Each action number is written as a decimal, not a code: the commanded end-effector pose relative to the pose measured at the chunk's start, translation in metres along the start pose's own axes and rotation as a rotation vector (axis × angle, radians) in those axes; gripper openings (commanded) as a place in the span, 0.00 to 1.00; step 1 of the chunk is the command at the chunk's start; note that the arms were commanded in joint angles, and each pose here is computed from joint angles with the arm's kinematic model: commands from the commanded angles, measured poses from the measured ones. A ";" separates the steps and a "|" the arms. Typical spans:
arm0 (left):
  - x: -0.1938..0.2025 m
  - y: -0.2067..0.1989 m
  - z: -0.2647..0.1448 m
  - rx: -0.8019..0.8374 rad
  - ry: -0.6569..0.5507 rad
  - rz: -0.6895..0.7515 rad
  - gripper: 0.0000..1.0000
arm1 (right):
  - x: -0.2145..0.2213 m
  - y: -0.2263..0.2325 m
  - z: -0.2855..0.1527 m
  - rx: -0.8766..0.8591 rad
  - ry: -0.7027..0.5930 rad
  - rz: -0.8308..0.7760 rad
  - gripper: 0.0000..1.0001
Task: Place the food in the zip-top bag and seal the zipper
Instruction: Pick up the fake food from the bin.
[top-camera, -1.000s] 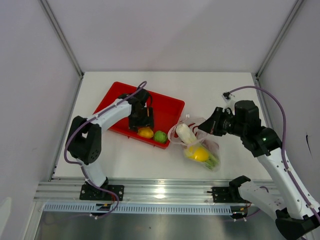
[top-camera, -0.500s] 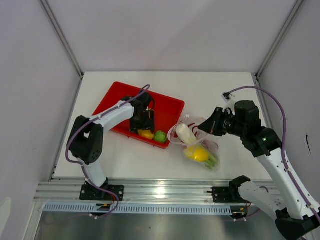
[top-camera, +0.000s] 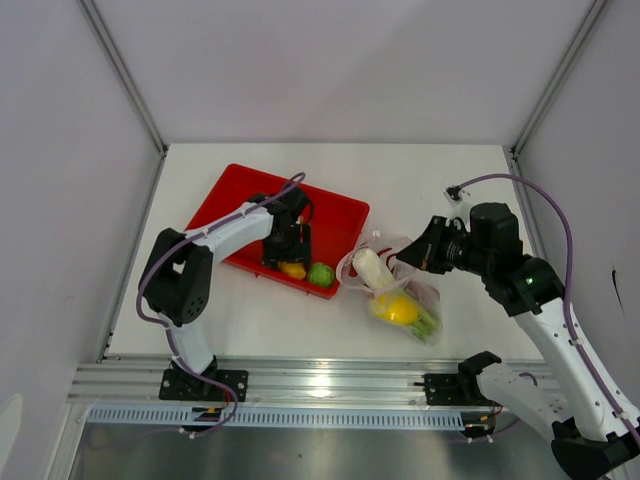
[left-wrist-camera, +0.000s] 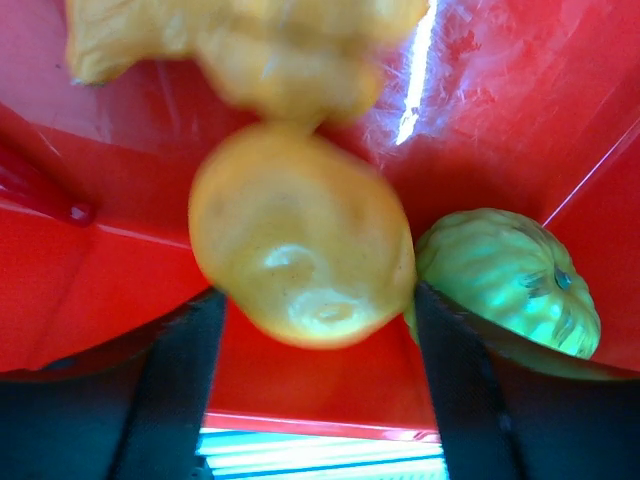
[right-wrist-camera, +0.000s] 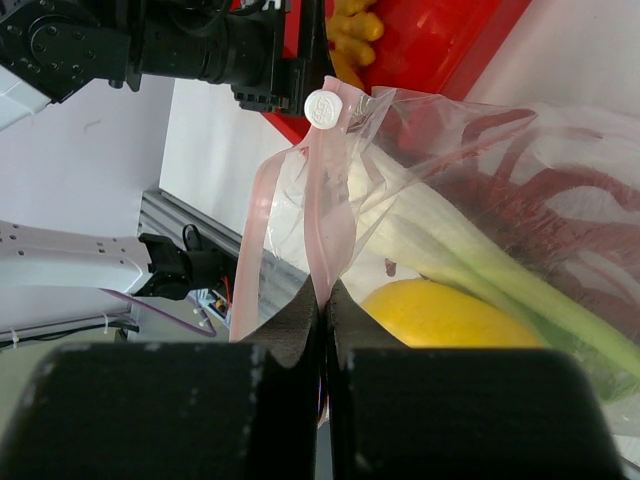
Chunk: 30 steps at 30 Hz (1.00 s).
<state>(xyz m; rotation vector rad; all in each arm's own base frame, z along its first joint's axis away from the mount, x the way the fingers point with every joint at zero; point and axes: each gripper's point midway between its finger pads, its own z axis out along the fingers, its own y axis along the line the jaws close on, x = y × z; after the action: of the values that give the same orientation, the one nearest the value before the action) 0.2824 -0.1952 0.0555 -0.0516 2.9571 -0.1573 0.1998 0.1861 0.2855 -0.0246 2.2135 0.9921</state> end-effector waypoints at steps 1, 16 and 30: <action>-0.009 -0.012 -0.004 0.015 -0.026 0.015 0.74 | -0.011 0.015 -0.007 -0.059 -0.057 -0.033 0.00; 0.000 -0.009 -0.007 0.037 -0.029 -0.001 0.56 | -0.013 0.017 -0.004 -0.069 -0.057 -0.024 0.00; -0.036 -0.021 -0.001 0.021 -0.045 -0.021 0.81 | -0.011 0.013 -0.006 -0.052 -0.058 -0.028 0.00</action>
<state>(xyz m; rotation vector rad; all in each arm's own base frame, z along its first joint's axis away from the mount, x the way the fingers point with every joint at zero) 0.3089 -0.2120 0.0633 -0.0599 2.9215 -0.1850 0.1993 0.1858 0.2847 -0.0244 2.2135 0.9918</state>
